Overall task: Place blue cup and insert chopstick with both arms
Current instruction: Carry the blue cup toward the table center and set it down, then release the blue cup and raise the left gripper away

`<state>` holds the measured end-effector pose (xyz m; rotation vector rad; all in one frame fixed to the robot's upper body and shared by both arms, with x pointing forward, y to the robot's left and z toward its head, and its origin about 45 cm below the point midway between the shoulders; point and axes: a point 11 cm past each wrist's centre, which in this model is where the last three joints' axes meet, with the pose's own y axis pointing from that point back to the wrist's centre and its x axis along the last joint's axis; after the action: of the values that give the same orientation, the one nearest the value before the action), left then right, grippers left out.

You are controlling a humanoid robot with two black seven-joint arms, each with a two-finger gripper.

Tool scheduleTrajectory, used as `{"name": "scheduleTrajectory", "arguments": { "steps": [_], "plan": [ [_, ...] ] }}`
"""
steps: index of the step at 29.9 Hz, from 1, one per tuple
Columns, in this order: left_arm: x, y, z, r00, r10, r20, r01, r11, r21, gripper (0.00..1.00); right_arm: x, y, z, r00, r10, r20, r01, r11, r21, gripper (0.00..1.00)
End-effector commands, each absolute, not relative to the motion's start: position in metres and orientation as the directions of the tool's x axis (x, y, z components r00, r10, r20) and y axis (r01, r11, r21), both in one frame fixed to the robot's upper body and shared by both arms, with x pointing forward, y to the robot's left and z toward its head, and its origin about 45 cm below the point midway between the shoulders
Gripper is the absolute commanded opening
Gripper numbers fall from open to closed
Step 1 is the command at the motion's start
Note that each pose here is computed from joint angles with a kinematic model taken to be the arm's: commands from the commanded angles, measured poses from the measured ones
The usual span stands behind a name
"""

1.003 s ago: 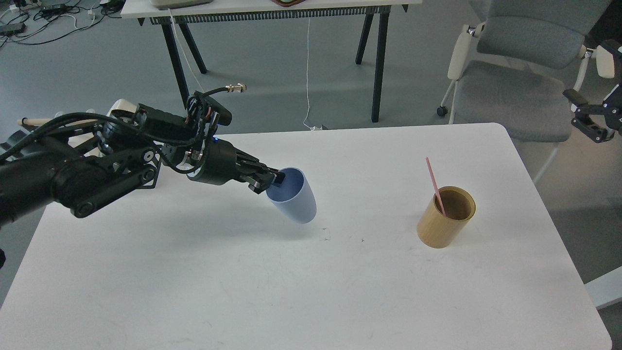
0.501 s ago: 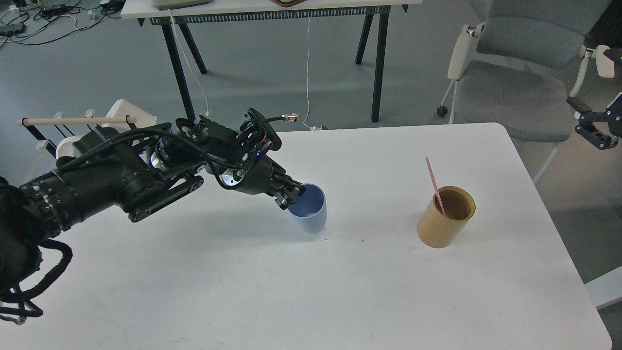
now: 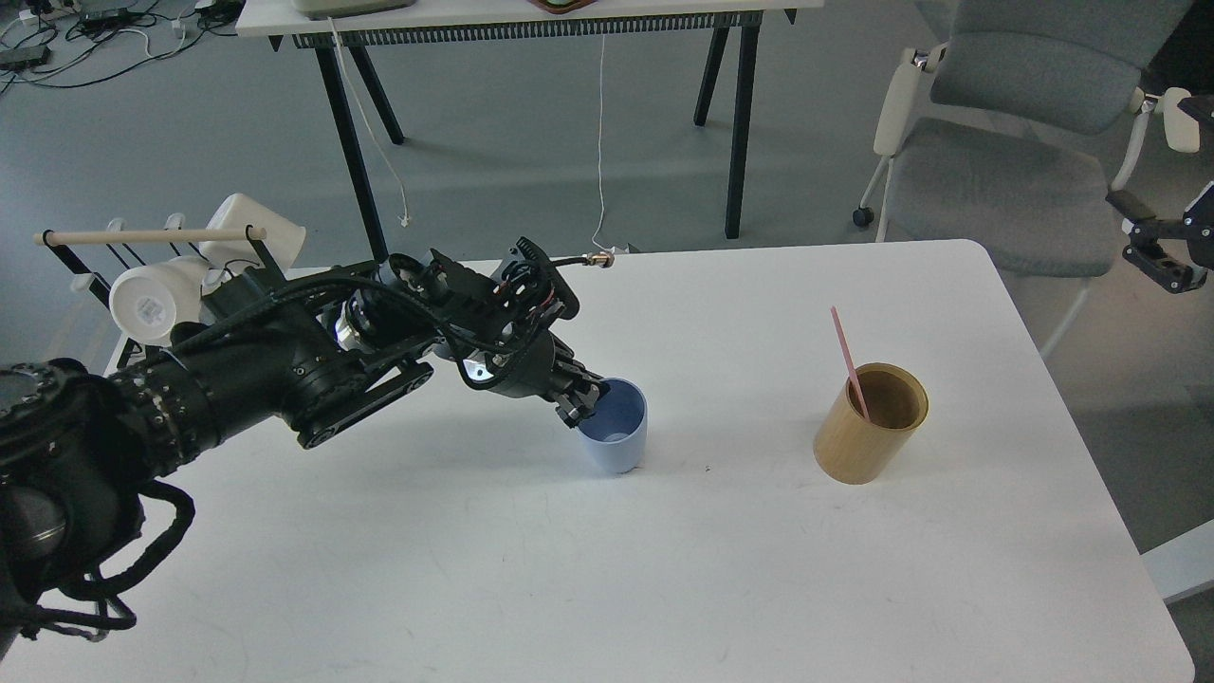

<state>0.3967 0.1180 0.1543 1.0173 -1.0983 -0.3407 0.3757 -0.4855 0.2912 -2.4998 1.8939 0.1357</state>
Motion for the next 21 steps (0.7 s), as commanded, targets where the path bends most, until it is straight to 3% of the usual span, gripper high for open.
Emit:
{"name": "scheduleTrajectory", "arguments": {
  "steps": [1,6,12,16,18,21],
  "plan": [
    [0.395,0.118,0.153,0.465,-0.675,0.573,-0.231,0.532,0.815,0.09,0.376,-0.485,0.291,0.269,-0.96,-0.072,-0.961,-0.273,0.05,0.98],
    [0.398,0.119,0.159,0.476,-0.653,0.589,-0.238,0.549,0.801,0.25,0.376,-0.485,0.291,0.269,-0.96,-0.072,-0.961,-0.273,0.05,0.98],
    [0.399,0.111,0.175,0.491,-0.59,0.641,-0.24,0.615,0.751,0.35,0.376,-0.485,0.291,0.27,-0.96,-0.071,-0.961,-0.273,0.05,0.98],
    [0.399,0.111,0.185,0.519,-0.538,0.665,-0.242,0.654,0.717,0.5,0.375,-0.482,0.289,0.283,-0.957,-0.062,-0.956,-0.286,0.063,0.98],
    [0.405,0.112,0.198,0.555,-0.46,0.693,-0.258,0.697,0.669,0.6,0.367,-0.481,0.284,0.307,-0.951,-0.03,-0.946,-0.309,0.103,0.99],
    [0.421,0.125,0.23,0.65,-0.224,0.726,-0.319,0.787,0.528,0.75,0.356,-0.458,0.283,0.465,-0.877,0.121,-0.877,-0.438,0.2,0.99]
  ]
}}
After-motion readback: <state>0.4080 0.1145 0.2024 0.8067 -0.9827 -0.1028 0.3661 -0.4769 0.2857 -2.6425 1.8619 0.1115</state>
